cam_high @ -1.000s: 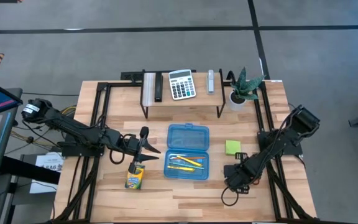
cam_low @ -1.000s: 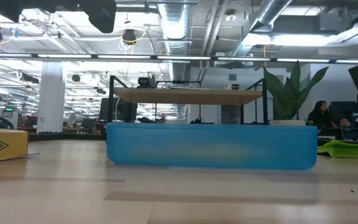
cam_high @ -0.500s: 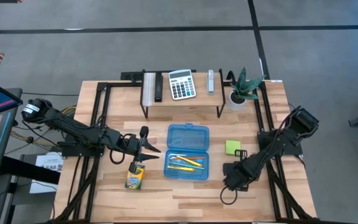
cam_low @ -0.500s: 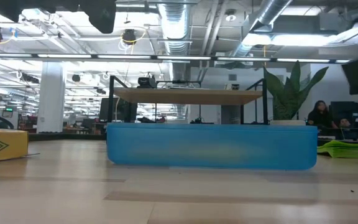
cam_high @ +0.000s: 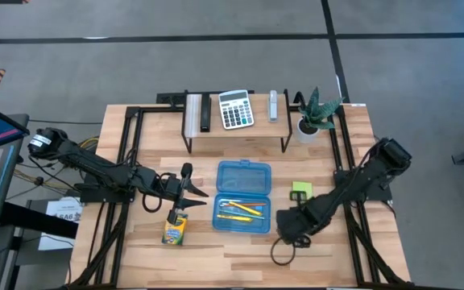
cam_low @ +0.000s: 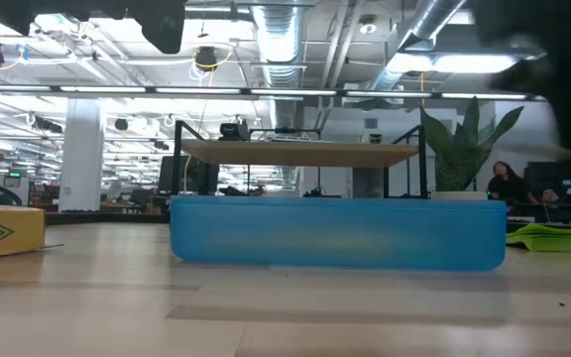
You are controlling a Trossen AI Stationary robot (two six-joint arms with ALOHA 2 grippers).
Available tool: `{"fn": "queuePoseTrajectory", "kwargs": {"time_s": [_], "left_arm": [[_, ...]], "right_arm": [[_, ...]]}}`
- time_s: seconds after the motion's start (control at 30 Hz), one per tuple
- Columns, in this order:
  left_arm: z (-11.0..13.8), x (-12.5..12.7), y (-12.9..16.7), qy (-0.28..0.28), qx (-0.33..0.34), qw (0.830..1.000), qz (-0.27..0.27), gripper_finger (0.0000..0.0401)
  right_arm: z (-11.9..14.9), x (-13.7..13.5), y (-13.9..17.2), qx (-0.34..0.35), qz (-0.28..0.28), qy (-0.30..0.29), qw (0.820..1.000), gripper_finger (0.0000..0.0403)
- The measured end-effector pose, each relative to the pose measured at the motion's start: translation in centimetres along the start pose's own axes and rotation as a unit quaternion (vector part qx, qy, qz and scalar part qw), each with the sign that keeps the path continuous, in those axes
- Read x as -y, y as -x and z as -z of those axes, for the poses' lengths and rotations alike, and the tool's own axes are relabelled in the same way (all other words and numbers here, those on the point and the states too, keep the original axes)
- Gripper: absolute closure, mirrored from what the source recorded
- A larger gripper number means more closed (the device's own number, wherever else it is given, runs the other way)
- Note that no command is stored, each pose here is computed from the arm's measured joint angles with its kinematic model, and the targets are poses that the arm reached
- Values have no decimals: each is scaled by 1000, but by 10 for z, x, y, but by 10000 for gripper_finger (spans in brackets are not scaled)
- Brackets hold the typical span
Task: Pack school essentials
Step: Put the black scissor into the supply box
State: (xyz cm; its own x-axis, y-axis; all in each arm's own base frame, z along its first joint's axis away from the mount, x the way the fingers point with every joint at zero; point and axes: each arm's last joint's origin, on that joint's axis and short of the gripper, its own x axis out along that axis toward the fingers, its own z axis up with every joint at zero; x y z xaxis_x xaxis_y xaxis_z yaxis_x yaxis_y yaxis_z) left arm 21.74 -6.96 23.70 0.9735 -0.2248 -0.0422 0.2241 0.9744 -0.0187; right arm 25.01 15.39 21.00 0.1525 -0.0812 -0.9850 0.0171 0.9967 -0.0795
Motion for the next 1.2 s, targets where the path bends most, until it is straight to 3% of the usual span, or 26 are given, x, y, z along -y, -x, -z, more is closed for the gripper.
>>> {"fn": "queuePoseTrajectory", "kwargs": {"time_s": [0.27, 0.5, 0.73, 0.9, 1.2], "left_arm": [[0, 0, 0, 4, 1, 1000, 0, 313], [0, 0, 0, 4, -2, 1000, 0, 313], [1, 0, 0, 5, -8, 1000, -6, 313], [3, -1, 0, 6, -16, 1000, -12, 313], [3, -1, 0, 10, -19, 1000, -12, 313]], "right_arm": [[-66, 32, 18, 174, -39, 33, 983, 339], [-106, 59, -6, 231, -84, 45, 968, 339], [-129, 59, -44, 186, -100, 47, 976, 336], [-136, 56, -64, 135, -101, 44, 985, 306], [-148, 54, -52, 125, -101, 34, 987, 220]]}}
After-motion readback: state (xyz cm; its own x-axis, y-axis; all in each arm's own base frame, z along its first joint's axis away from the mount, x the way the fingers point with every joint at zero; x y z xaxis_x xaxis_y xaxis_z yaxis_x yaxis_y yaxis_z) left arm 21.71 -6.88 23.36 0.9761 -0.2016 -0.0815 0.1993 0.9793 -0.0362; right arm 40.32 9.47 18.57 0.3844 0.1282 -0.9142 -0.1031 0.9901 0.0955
